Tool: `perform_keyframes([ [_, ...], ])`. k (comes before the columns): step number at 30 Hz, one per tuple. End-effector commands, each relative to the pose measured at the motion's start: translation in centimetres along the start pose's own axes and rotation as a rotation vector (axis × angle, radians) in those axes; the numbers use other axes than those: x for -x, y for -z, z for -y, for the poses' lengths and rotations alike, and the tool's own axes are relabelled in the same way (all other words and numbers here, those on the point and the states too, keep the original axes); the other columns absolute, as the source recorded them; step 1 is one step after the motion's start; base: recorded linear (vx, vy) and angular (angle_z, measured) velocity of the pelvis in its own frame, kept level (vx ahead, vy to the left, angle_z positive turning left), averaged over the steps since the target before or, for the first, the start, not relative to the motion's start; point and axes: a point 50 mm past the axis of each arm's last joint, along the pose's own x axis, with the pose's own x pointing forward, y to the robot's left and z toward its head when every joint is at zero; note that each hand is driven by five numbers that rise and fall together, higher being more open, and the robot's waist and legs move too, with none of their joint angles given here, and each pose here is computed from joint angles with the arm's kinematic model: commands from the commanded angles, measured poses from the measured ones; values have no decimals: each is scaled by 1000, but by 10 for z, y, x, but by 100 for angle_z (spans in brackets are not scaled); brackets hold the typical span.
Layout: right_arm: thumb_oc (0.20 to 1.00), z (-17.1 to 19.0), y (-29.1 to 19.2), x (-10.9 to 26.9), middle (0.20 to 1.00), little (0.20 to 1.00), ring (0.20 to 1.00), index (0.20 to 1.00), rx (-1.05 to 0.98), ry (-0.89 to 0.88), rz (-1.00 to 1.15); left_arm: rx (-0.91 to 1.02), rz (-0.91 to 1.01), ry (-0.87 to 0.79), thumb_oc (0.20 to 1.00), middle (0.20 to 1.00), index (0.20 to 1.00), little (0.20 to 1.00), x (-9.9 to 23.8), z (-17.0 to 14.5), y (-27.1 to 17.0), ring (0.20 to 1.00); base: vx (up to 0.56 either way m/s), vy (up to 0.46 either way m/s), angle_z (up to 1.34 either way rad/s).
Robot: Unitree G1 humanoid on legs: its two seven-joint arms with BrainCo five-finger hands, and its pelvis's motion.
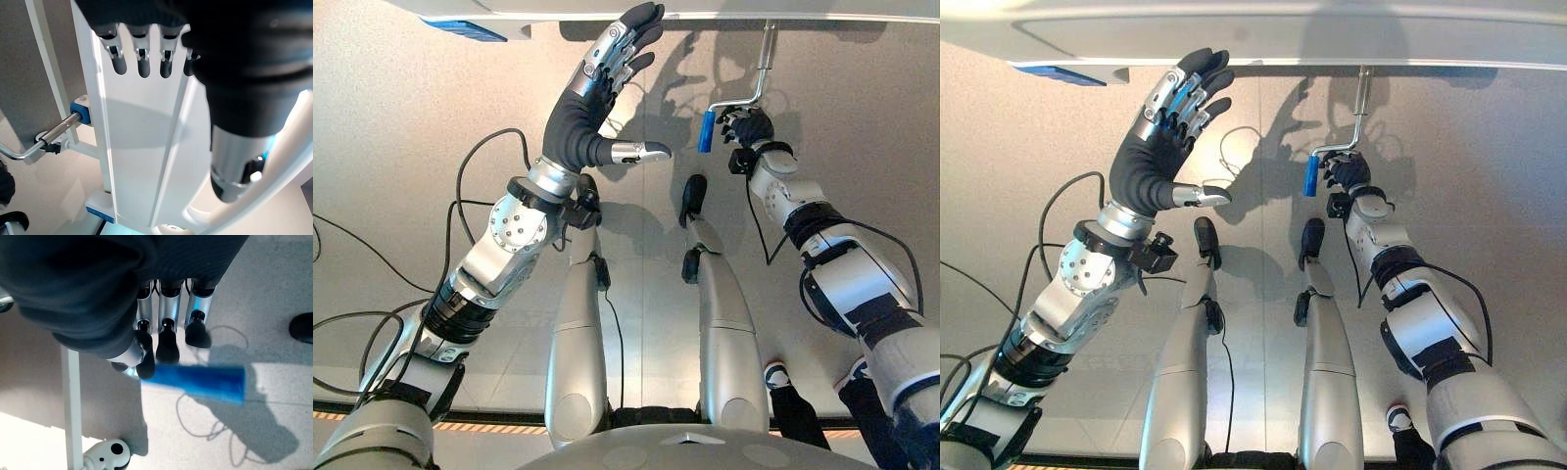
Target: Raise the hospital bed
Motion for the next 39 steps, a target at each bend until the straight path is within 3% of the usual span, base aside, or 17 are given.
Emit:
perform_keyframes([
  [1,200,-23,-28,0,200,200,200,200,-75,-99,132,17,171,47,1000,1000,1000,1000,6,11,-34,1000,0,0,0],
  [6,200,-30,-43,17,200,200,200,200,-161,-219,249,-23,146,63,1000,1000,1000,1000,7,8,-32,1000,0,0,0],
  [11,200,-18,-37,24,200,200,200,200,-153,-221,253,-47,130,101,1000,1000,1000,1000,8,9,-30,1000,-4,-5,-2],
  [12,376,-16,-37,24,376,376,376,376,-161,-213,253,-43,129,104,1000,1000,1000,1000,8,9,-30,1000,-17,-20,-7],
  [14,843,-13,-33,23,843,843,843,843,-167,-199,238,-33,127,107,1000,1000,1000,1000,8,10,-29,1000,-14,-13,-8],
  [15,1000,-16,-30,24,1000,1000,1000,1000,-167,-213,226,-30,127,111,1000,1000,1000,1000,8,10,-30,1000,-16,-5,-7],
  [28,1000,-33,-8,27,1000,1000,1000,1000,-175,-273,153,-41,117,104,1000,1000,1000,1000,12,12,-30,1000,0,-6,-2],
  [39,1000,-23,-1,20,1000,1000,1000,1000,-201,-120,143,-6,128,55,1000,1000,1000,1000,13,11,-31,1000,-6,-2,0],
])
